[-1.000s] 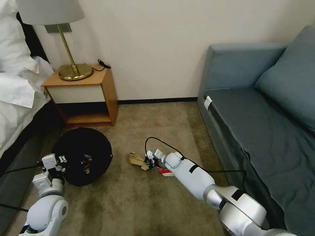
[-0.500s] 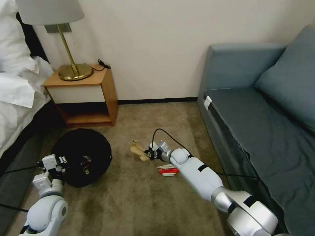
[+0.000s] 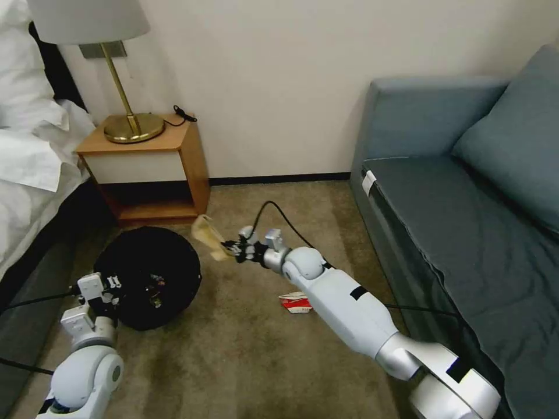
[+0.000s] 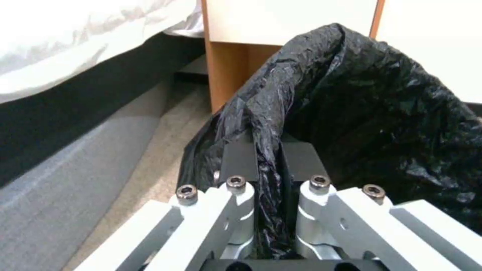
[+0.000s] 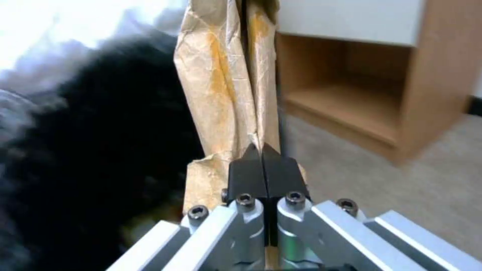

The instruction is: Pick up the trash bin, then pick up the garbage on the floor and place it into the trash bin.

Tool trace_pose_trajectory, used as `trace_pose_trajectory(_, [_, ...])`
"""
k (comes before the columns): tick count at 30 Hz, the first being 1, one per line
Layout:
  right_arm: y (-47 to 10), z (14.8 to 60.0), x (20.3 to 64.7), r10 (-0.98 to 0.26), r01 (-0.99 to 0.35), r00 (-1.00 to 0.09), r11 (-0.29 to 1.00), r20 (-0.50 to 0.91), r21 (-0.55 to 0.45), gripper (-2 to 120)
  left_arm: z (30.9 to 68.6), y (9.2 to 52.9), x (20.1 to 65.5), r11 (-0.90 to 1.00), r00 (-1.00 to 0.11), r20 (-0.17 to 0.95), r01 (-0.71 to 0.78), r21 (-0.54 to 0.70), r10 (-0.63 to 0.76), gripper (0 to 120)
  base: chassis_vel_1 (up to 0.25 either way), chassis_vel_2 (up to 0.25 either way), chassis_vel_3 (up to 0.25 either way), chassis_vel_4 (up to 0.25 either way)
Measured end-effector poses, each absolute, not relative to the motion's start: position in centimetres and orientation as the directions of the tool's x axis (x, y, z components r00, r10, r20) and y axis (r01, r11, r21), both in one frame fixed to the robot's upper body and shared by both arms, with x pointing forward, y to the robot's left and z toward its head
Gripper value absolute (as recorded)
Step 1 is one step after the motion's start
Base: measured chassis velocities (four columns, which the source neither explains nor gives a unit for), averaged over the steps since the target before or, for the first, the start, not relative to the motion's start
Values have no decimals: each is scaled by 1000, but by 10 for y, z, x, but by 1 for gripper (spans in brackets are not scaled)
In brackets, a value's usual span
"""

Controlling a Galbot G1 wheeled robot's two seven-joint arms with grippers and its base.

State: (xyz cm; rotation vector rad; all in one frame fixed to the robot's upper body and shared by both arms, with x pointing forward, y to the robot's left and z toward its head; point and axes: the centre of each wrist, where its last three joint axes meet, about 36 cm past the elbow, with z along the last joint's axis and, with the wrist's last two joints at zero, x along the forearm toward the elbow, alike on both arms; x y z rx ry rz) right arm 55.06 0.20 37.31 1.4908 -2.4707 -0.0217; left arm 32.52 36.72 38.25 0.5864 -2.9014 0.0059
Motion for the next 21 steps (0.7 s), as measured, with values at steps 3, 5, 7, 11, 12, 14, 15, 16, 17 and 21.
trace_pose_trajectory(3, [19, 380, 539, -890, -881, -418, 446, 181, 157, 0, 383, 366, 324, 924, -908, 178, -381, 32, -380, 7, 0, 0, 0, 0])
trace_pose_trajectory(5, [29, 380, 533, -895, -884, -411, 438, 173, 162, 0, 383, 366, 324, 925, -909, 179, -378, 31, -378, 7, 0, 0, 0, 0])
trace_pose_trajectory(7, [43, 377, 525, -896, -887, -408, 435, 174, 159, 0, 383, 364, 325, 926, -909, 181, -376, 25, -375, 7, 0, 0, 0, 0])
trace_pose_trajectory(11, [50, 370, 521, -893, -887, -408, 437, 193, 150, 0, 383, 362, 326, 926, -910, 179, -377, 20, -374, 7, 0, 0, 0, 0])
trace_pose_trajectory(12, [52, 367, 519, -891, -887, -408, 438, 199, 147, 0, 383, 362, 327, 927, -911, 179, -376, 18, -373, 7, 0, 0, 0, 0])
trace_pose_trajectory(14, [55, 361, 515, -892, -892, -400, 432, 212, 132, 0, 383, 361, 328, 928, -912, 177, -373, 17, -370, 7, 0, 0, 0, 0])
trace_pose_trajectory(15, [57, 359, 514, -892, -895, -395, 427, 218, 126, 0, 384, 361, 328, 928, -912, 177, -373, 17, -370, 7, 0, 0, 0, 0])
trace_pose_trajectory(16, [57, 359, 514, -892, -895, -395, 427, 218, 126, 0, 384, 361, 328, 928, -912, 177, -373, 17, -370, 7, 0, 0, 0, 0])
trace_pose_trajectory(17, [58, 356, 512, -893, -899, -391, 423, 225, 117, 0, 384, 361, 328, 929, -913, 177, -371, 17, -368, 7, 0, 0, 0, 0])
trace_pose_trajectory(21, [61, 352, 511, -886, -895, -400, 432, 233, 106, 0, 384, 361, 329, 930, -914, 179, -367, 17, -364, 7, 0, 0, 0, 0])
